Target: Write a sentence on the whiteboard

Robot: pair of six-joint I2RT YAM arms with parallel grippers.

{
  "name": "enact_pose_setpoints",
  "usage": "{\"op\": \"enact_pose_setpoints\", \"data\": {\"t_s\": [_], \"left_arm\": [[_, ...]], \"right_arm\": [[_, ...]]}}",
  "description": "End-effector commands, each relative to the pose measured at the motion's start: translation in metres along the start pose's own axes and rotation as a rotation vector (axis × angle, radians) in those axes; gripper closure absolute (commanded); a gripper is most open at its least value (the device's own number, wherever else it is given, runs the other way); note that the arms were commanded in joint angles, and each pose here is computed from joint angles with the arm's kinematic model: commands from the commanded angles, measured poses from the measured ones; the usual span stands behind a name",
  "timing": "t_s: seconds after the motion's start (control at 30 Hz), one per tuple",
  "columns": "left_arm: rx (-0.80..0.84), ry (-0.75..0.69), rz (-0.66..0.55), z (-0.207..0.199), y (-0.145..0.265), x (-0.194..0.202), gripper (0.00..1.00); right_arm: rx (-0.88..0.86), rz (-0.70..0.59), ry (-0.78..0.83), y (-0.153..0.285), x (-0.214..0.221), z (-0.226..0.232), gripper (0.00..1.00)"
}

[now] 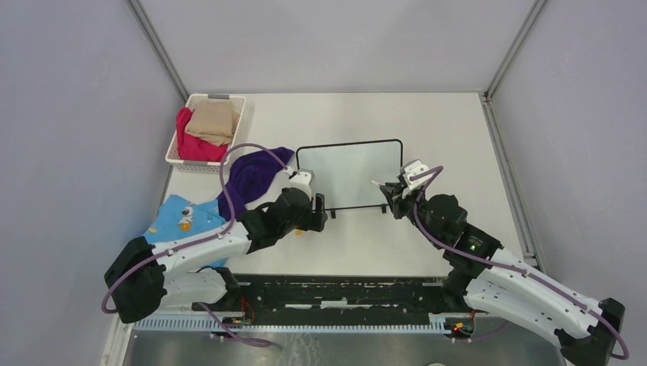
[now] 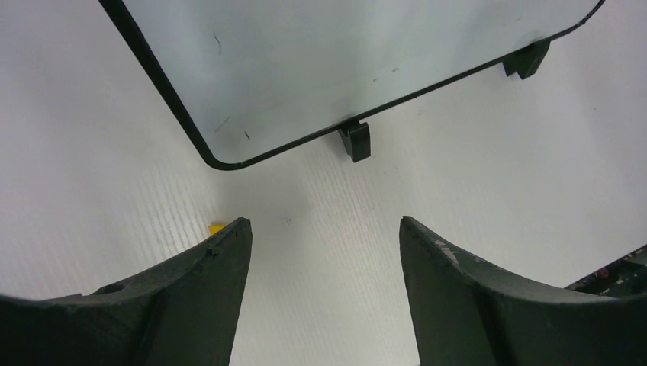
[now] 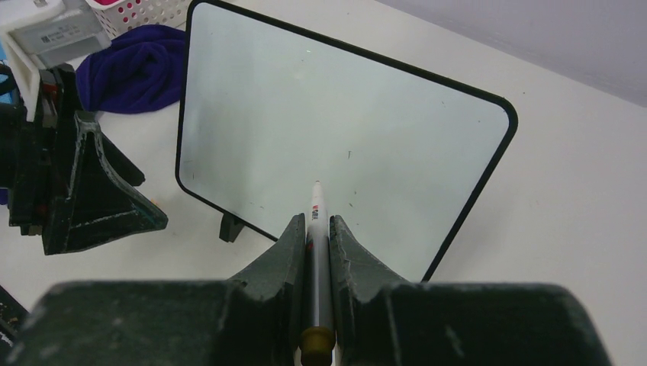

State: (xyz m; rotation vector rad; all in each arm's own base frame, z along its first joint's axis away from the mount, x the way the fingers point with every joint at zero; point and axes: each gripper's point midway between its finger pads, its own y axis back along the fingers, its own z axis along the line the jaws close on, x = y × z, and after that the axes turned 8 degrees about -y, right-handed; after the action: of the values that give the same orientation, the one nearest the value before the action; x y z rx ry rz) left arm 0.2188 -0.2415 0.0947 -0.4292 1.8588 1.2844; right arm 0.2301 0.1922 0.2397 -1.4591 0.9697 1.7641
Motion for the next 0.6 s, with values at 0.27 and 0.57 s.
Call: {"op": "enact_pose_setpoints", "data": {"t_s": [0.27, 0.57], "left_arm": [[-0.071, 0.363, -0.226, 0.08, 0.032, -0.082, 0.18], [-0.096, 0.383, -0.231, 0.101, 0.018, -0.117, 0.2]], "right_arm": [[-0.073, -0.089, -0.001, -0.007, -0.019, 0.015, 1.0], [-0.171, -0.04, -0.033, -0.015, -0.006, 0.037, 1.0]]}}
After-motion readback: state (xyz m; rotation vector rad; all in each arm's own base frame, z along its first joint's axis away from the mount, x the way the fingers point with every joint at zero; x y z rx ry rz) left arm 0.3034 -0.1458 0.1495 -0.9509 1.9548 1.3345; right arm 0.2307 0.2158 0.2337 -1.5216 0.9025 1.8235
